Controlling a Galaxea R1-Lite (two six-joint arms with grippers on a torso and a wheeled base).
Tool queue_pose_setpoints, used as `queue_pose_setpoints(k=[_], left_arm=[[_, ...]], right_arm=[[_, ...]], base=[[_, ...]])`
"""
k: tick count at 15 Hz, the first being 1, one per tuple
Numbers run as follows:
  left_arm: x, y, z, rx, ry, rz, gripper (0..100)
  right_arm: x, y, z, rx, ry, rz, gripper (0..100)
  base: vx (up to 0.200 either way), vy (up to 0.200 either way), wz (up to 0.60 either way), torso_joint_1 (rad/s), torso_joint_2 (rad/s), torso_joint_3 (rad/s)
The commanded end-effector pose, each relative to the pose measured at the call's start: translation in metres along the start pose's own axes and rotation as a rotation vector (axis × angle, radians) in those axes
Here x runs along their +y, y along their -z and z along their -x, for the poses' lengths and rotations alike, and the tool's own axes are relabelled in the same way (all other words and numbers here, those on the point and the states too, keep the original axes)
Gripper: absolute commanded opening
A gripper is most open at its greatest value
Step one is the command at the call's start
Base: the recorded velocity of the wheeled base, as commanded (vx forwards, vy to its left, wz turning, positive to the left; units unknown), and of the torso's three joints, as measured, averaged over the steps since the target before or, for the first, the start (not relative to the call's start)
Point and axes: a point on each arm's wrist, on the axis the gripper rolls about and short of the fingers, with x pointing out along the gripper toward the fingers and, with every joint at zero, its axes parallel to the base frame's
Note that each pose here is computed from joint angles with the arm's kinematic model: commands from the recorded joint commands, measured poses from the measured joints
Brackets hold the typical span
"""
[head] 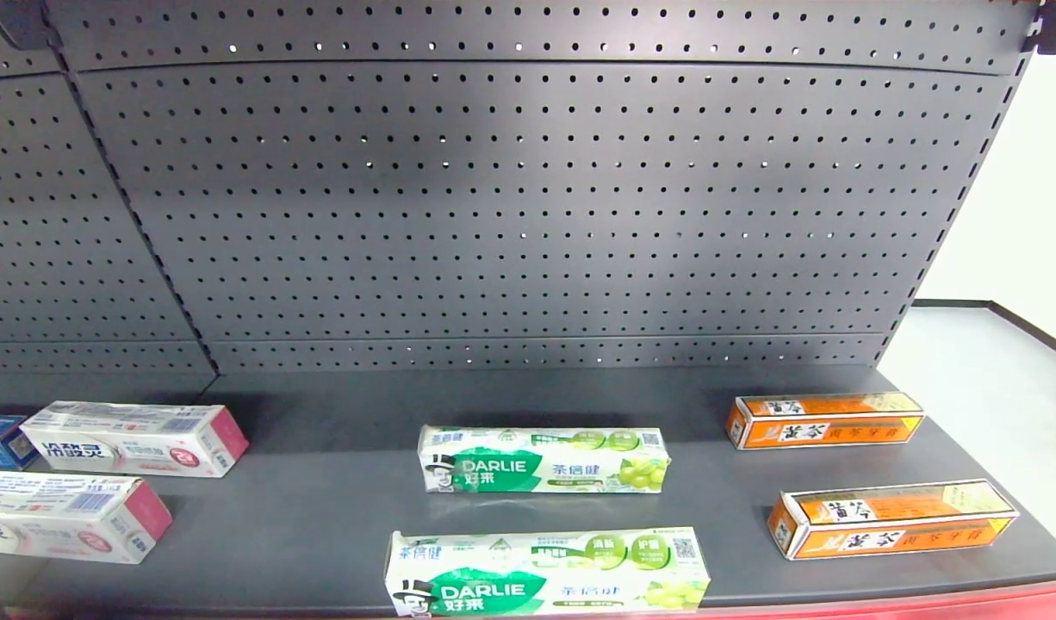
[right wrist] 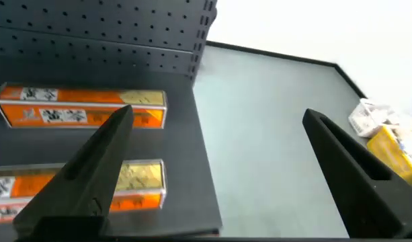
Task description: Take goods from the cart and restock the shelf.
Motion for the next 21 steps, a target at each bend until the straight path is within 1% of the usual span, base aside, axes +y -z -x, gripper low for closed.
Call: queue_pose_setpoints(k=[1,2,3,6,7,8,9,10,11,12,13,14,16,17,18,19,21], left_arm=[[-0.004,0.015,0.018,-0.094,-0.008,0.006,100],[-0.005,0.021,0.022,-0.117,-0.004,0.009,100],[-0.006,0.026,0.027,-0.137,0.014,0.009,100],[-0.008,0.037,0.037,-0.129,0.036,0.009,100],[-0.008,0.039,0.039,-0.133,0.034,0.009,100],[-0.008,0.041,0.041,-0.144,0.034,0.023,100],[-0.008,0.042,0.042,-0.146,0.033,0.038,100],[-0.008,0.041,0.042,-0.152,0.036,0.063,100],[-0.008,0.041,0.042,-0.156,0.040,0.079,100],[-0.008,0.041,0.042,-0.157,0.042,0.085,100],[-0.009,0.041,0.042,-0.156,0.044,0.088,100],[-0.009,0.041,0.042,-0.159,0.063,0.099,100],[-0.009,0.041,0.042,-0.165,0.087,0.104,100],[-0.009,0.041,0.042,-0.165,0.090,0.105,100],[-0.010,0.042,0.041,-0.159,0.107,0.125,100],[-0.011,0.044,0.040,-0.155,0.111,0.127,100],[-0.011,0.046,0.039,-0.144,0.113,0.128,100]], right_arm=[[-0.008,0.020,0.034,-0.006,0.099,0.001,100],[-0.011,0.028,0.047,0.012,0.145,0.012,100],[-0.013,0.036,0.059,0.017,0.160,0.012,100],[-0.010,0.067,0.078,0.027,0.152,-0.001,100],[-0.008,0.080,0.082,0.014,0.127,-0.021,100],[-0.005,0.097,0.089,-0.023,0.104,-0.031,100],[-0.004,0.106,0.091,-0.033,0.098,-0.034,100],[0.000,0.120,0.089,-0.031,0.083,-0.046,100],[0.002,0.119,0.088,-0.075,0.037,-0.075,100],[0.005,0.123,0.086,-0.081,-0.026,-0.075,100],[0.006,0.126,0.085,-0.078,-0.063,-0.073,100],[0.010,0.133,0.083,-0.068,-0.151,-0.065,100],[0.015,0.137,0.083,-0.064,-0.275,-0.081,100],[0.015,0.137,0.083,-0.066,-0.286,-0.084,100],[0.015,0.137,0.083,-0.068,-0.291,-0.107,100],[0.014,0.138,0.085,-0.071,-0.212,-0.123,100],[0.014,0.139,0.088,-0.104,-0.150,-0.160,100]], base=[[0.000,0.000,0.00,0.000,0.00,0.000],[0.000,0.000,0.00,0.000,0.00,0.000],[0.000,0.000,0.00,0.000,0.00,0.000],[0.000,0.000,0.00,0.000,0.00,0.000],[0.000,0.000,0.00,0.000,0.00,0.000],[0.000,0.000,0.00,0.000,0.00,0.000],[0.000,0.000,0.00,0.000,0.00,0.000],[0.000,0.000,0.00,0.000,0.00,0.000],[0.000,0.000,0.00,0.000,0.00,0.000],[0.000,0.000,0.00,0.000,0.00,0.000],[0.000,0.000,0.00,0.000,0.00,0.000],[0.000,0.000,0.00,0.000,0.00,0.000],[0.000,0.000,0.00,0.000,0.00,0.000],[0.000,0.000,0.00,0.000,0.00,0.000],[0.000,0.000,0.00,0.000,0.00,0.000],[0.000,0.000,0.00,0.000,0.00,0.000],[0.000,0.000,0.00,0.000,0.00,0.000]])
